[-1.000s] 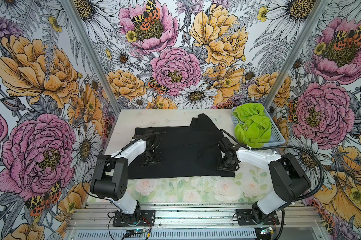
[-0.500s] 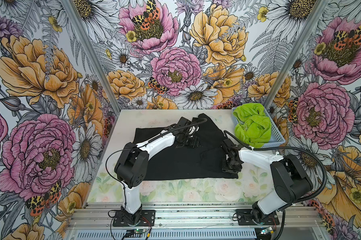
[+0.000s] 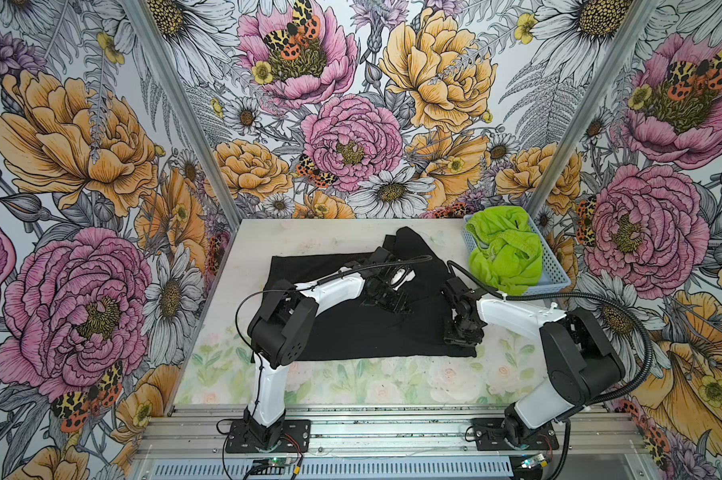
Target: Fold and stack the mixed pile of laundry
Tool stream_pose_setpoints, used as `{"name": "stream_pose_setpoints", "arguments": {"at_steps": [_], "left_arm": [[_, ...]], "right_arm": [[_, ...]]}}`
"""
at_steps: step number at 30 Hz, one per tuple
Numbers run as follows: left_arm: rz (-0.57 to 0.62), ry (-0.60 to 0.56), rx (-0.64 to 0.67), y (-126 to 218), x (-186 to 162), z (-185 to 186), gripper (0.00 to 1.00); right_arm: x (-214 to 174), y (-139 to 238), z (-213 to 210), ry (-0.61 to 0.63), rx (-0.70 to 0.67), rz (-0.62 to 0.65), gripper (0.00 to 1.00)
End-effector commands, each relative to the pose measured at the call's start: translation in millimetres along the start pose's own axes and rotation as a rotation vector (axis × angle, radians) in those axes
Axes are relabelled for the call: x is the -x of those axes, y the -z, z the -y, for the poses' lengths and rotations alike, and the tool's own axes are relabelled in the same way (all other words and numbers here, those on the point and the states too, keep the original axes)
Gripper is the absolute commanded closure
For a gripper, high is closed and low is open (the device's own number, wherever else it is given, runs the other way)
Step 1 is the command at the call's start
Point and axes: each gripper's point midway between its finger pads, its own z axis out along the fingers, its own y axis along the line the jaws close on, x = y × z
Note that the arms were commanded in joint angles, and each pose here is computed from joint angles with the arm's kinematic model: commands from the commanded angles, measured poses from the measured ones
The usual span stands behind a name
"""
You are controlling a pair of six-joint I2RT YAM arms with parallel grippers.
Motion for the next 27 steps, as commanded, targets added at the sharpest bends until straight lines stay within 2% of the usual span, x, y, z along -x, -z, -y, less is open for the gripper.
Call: {"name": "stream_pose_setpoints", "arguments": {"at_steps": [1, 9, 18, 23, 27], "left_arm": [[0.009, -0.035, 0.052, -7, 7, -10, 0.66], [0.024, -0.027, 0.160, -7, 10, -29, 0.69], [0.017, -0.006, 0.125, -17, 10, -28, 0.69], [0.018, -0.013, 0.108, -18, 11, -26, 0.84], [0.029, -0.019, 0.108, -16, 16, -25, 1.00]], "right_arm": [[-3, -2, 12, -0.004, -0.057, -0.020, 0.56], [-2, 1, 10, -0.007, -0.044, -0.009, 0.56], [-1, 1, 9, -0.009, -0.035, -0.005, 0.56], [-2, 1, 10, -0.011, -0.037, -0.005, 0.57], [-2, 1, 10, -0.009, -0.038, -0.005, 0.56]]}}
